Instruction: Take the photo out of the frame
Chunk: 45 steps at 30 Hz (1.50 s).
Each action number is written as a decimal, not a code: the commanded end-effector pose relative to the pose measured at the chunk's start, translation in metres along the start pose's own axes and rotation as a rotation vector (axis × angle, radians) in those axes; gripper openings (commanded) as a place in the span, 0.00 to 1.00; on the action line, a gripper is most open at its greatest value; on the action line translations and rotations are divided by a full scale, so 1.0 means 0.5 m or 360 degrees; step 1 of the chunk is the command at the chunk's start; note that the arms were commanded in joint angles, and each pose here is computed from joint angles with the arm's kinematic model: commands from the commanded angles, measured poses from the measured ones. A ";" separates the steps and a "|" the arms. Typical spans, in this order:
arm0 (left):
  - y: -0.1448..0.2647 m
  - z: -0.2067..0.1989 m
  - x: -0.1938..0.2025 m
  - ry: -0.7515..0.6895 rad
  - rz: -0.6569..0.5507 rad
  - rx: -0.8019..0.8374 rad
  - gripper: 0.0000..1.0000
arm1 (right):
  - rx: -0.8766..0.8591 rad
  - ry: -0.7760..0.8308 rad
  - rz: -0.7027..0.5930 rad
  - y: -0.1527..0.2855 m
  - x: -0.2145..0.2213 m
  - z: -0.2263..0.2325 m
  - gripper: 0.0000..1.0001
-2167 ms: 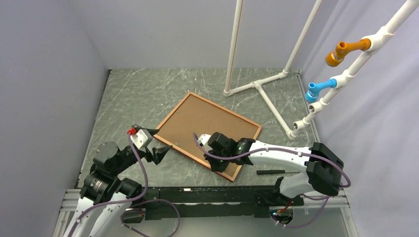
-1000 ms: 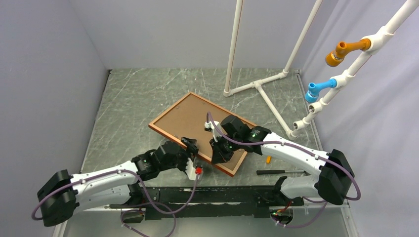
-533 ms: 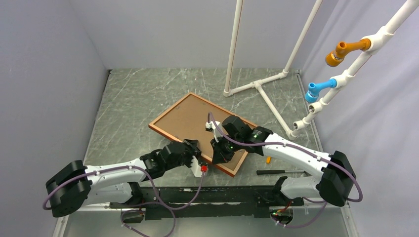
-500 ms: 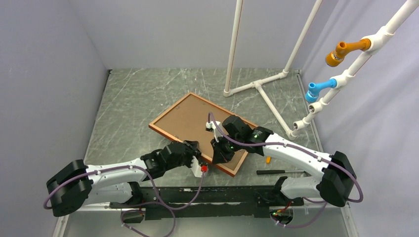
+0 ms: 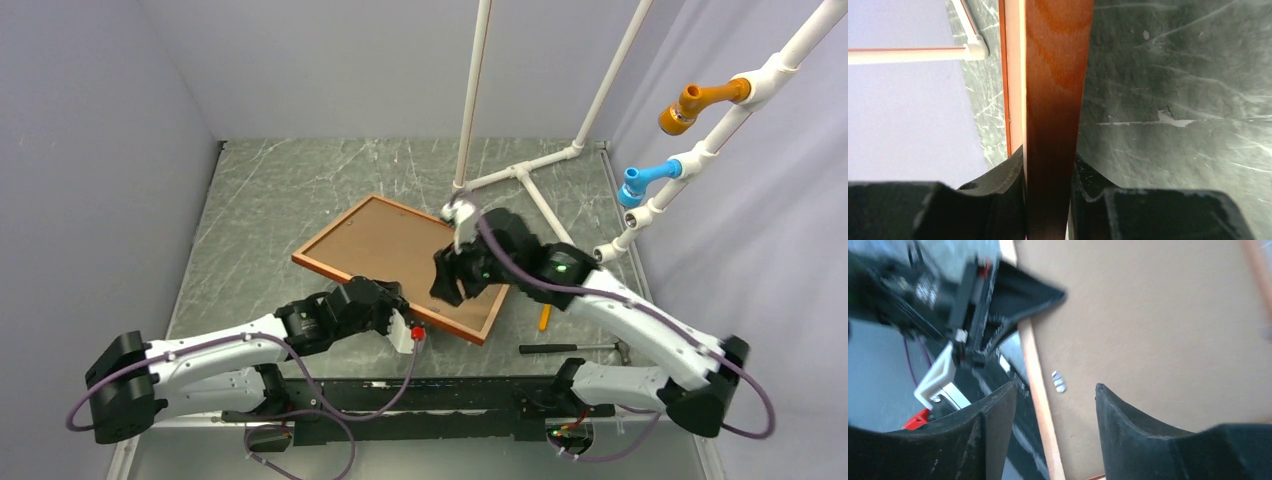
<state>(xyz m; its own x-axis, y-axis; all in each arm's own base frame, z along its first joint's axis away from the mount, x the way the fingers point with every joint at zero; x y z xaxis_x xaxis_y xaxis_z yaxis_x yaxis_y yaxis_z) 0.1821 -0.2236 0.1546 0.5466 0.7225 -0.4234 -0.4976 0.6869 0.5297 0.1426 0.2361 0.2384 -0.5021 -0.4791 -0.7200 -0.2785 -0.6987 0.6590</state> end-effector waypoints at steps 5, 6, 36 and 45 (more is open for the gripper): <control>0.106 0.051 -0.081 0.0606 0.0099 0.0223 0.00 | 0.0650 -0.0189 -0.0779 0.286 -0.121 -0.039 0.71; 0.116 0.056 -0.090 0.0650 0.0125 0.0269 0.00 | 0.0636 -0.0169 -0.0824 0.299 -0.118 -0.035 0.74; 0.151 0.175 -0.216 0.1103 0.0269 0.0684 0.00 | 0.0408 0.0748 -0.0781 0.282 -0.087 -0.014 0.81; 0.150 0.193 -0.213 0.1109 0.0129 0.0715 0.00 | 0.0211 0.1300 -0.0510 0.238 -0.080 -0.009 0.81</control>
<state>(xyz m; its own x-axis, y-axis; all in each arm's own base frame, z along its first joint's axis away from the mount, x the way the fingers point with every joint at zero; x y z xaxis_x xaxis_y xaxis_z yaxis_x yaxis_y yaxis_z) 0.1702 -0.2488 0.2977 -0.0265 0.8377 -0.5455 -0.2549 0.5219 0.8140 0.1323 0.1674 0.3408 0.1825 -0.4646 -0.8665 -0.4952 -0.8048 0.3272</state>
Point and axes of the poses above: each gripper's point midway between its finger pads, its own y axis back along the fingers, its own z axis along the line the jaws close on, x = y × z, the point moved 5 cm from there along y, back along the fingers, and after that the axes turned 8 degrees about y, right-handed, at the moved point
